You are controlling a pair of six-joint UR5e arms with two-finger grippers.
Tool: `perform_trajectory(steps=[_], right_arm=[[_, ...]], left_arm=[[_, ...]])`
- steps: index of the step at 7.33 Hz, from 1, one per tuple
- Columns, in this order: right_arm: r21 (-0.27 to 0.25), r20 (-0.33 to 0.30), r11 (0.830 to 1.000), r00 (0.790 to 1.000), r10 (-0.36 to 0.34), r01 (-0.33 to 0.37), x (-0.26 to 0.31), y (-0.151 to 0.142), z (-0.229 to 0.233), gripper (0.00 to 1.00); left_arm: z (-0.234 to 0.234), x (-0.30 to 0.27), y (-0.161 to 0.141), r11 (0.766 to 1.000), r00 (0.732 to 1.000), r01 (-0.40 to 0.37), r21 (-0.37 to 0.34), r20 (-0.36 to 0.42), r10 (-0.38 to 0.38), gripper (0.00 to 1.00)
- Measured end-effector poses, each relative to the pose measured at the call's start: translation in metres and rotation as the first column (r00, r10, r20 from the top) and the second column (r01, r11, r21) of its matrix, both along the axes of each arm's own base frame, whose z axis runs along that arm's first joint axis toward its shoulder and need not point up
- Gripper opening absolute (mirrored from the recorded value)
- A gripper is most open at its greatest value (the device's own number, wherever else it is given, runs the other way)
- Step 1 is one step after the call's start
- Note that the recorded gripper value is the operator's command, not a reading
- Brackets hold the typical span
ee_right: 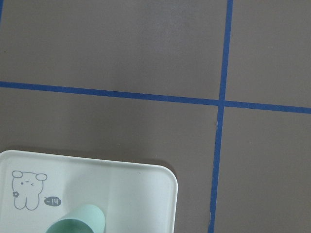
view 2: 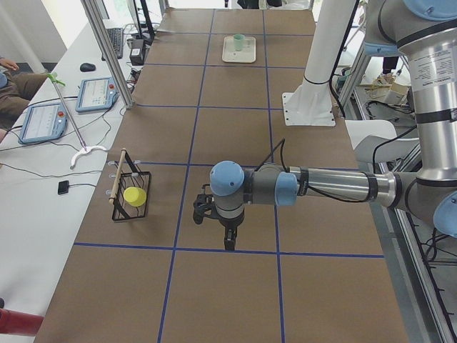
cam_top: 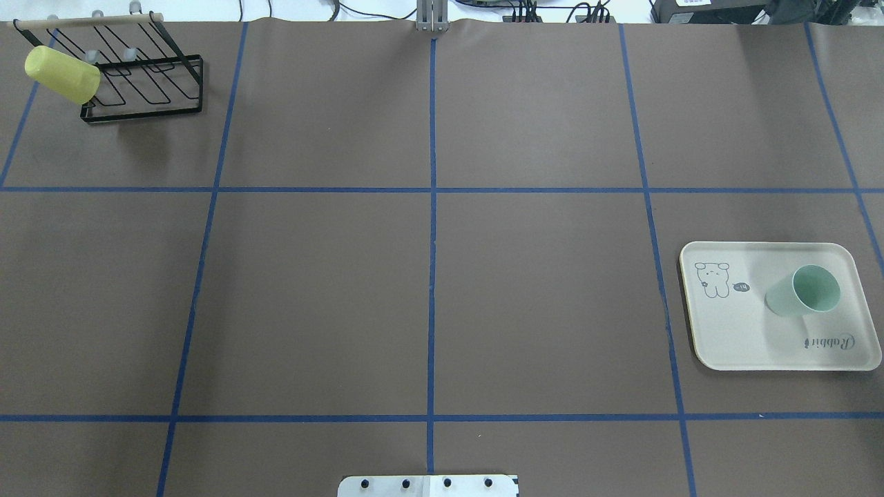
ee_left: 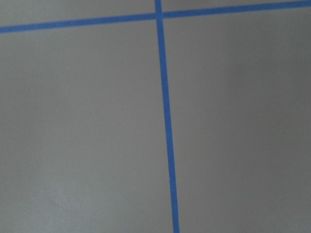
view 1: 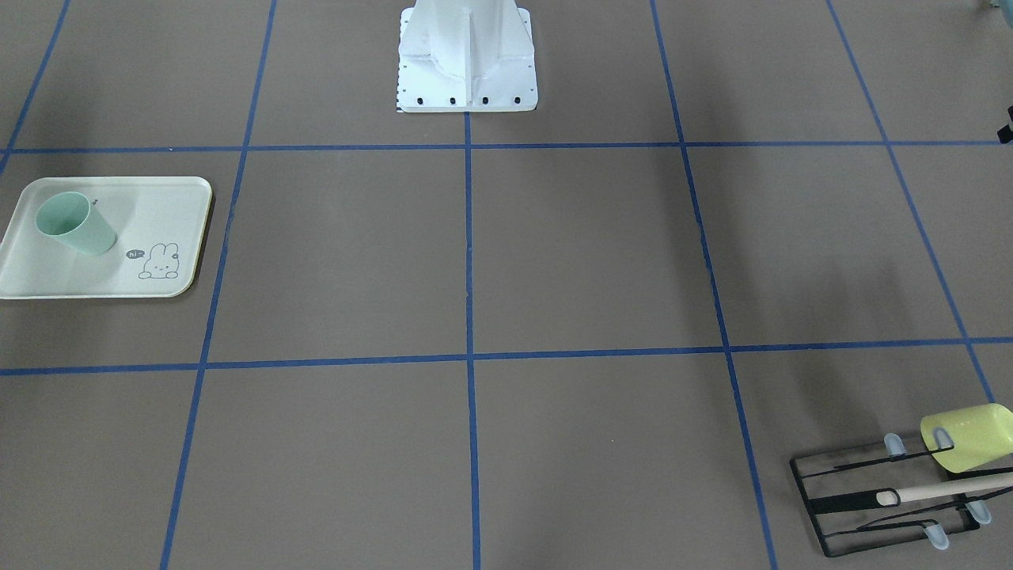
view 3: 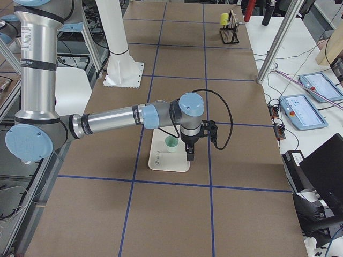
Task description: Left arm grabs green cup and hands to right arm on tray
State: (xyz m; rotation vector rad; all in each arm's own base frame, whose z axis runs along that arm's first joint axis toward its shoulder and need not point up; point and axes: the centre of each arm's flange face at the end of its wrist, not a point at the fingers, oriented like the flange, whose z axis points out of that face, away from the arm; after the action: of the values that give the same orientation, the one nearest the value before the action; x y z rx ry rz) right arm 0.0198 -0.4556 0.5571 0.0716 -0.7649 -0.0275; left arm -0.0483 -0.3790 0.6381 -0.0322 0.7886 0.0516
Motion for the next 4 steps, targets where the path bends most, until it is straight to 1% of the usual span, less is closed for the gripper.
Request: perform_trajectory(steps=[2,4], right_arm=[[-0.01,-0.003,1.0,1.0,0.006,-0.006,0.002,0.004,0.004,1.0],[-0.036,-0.026,0.999,1.0,0.011,-0.012,0.005,0.008,0.018,1.0]], left_arm=[[0.01,-0.013,0.005,0.999,0.999,0.041,-0.026,-0.027,-0.042,1.0],[0.009,-0.016,0.006,0.998,0.996,0.059,-0.03,-0.059,-0.06,1.0]])
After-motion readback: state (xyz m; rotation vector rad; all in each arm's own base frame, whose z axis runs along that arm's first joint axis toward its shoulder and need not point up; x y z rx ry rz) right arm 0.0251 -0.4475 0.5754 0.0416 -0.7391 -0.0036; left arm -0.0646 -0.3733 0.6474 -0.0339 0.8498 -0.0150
